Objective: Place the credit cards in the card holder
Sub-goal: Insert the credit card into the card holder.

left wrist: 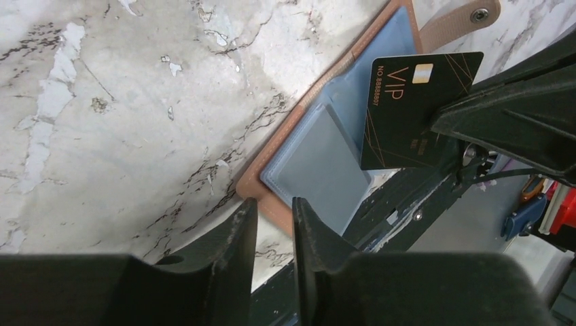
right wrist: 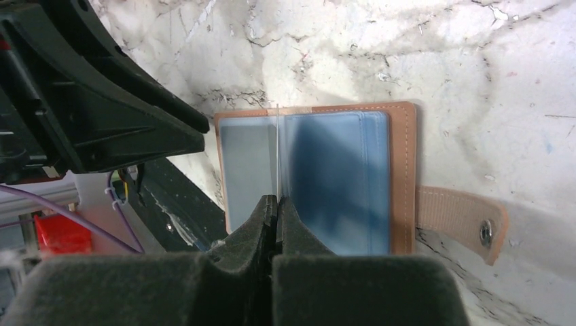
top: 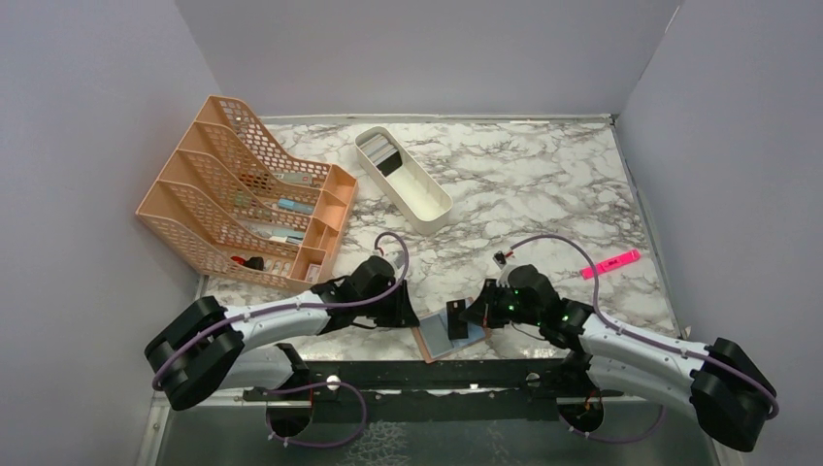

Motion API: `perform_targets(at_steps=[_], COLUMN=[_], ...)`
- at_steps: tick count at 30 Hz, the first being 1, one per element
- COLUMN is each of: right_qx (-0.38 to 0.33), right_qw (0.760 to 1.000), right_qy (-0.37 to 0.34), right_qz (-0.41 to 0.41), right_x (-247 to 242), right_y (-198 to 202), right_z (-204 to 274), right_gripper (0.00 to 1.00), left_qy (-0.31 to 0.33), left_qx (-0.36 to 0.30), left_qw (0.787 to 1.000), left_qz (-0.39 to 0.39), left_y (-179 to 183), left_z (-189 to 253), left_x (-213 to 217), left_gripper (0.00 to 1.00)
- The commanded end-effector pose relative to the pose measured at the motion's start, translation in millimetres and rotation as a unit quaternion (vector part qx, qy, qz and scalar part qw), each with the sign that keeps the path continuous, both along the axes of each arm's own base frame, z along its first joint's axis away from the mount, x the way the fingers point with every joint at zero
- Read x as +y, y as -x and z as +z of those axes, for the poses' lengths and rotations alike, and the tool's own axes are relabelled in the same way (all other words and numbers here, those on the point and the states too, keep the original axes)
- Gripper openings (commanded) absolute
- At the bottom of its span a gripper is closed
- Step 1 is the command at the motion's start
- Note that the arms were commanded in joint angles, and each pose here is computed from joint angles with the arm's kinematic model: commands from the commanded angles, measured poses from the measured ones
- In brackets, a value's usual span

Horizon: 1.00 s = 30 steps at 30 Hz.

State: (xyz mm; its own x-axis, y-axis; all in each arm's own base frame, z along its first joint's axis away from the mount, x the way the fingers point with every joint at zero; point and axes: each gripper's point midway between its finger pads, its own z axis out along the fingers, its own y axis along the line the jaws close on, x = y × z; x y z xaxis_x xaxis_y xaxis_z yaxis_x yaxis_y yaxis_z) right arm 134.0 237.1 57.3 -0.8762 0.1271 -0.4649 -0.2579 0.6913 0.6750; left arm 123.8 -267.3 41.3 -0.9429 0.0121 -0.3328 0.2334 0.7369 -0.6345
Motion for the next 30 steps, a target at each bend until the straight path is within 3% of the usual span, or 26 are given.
perform_targets(at_steps=[1, 7, 21, 23, 26, 30], right_qx=[-0.021, -0.021, 0.003, 0.023, 0.05, 0.071], right_qw=[1.0, 0.999, 0.999, 0.998, 0.997, 0.994], right_qy=[-0.015, -0.03, -0.037, -0.026, -0.017, -0.032], right_qz=[0.008, 0.004, -0.037, -0.044, -0.062, -0.074], right_x=[5, 6, 2, -3, -13, -16], right_y=[-3, -2, -5, 0, 7, 15], right_z=[2, -2, -9, -13, -19, -19], right_gripper=[0.01, 0.01, 0.01, 0.01, 0.01, 0.01], left_qy=[0.003, -0.021, -0.073, -0.071, -0.066, -0.057], left_qx=[-0.014, -0.023, -0.055, -0.058, -0.066, -0.058], left_qw=[1.0, 0.999, 0.996, 0.996, 0.996, 0.997], left_qz=[0.019, 0.015, 0.014, 0.013, 0.013, 0.004], left_y=[-10, -21, -55, -55, -53, -39], left_z=[-8, -15, -15, -9, 0, 5], left_x=[-6, -11, -21, -21, -17, -10], left_gripper=[0.25, 0.13, 0.08, 0.1, 0.22, 0.27])
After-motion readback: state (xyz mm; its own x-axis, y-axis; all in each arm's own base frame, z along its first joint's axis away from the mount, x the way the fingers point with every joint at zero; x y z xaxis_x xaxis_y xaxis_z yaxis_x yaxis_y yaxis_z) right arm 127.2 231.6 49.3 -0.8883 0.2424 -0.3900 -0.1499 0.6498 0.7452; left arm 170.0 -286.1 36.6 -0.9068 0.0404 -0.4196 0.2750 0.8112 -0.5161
